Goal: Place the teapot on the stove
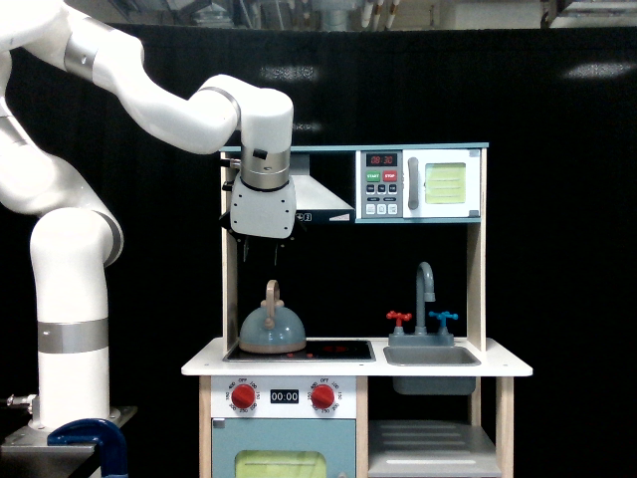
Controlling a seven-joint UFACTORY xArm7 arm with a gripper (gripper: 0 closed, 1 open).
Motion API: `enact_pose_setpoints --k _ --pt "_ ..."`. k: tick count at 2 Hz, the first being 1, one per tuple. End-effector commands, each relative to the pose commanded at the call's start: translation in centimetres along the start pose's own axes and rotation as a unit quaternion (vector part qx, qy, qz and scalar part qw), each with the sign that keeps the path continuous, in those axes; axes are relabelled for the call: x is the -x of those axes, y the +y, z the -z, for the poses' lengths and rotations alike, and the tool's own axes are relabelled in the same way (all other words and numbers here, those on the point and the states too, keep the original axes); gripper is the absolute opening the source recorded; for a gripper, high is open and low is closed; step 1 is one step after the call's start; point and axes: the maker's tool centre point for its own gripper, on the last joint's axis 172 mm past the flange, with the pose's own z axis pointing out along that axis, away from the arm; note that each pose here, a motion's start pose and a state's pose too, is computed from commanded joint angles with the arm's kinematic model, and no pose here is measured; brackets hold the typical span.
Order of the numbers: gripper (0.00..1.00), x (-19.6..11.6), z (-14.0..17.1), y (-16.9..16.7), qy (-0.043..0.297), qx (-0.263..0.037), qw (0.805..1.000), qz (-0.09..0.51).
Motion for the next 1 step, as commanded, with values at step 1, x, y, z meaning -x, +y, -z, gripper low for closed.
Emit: enact_pose_setpoints --k 1 --pt "1.00 0.85 1.18 -0.08 0.000 0.000 1.000 0.000"
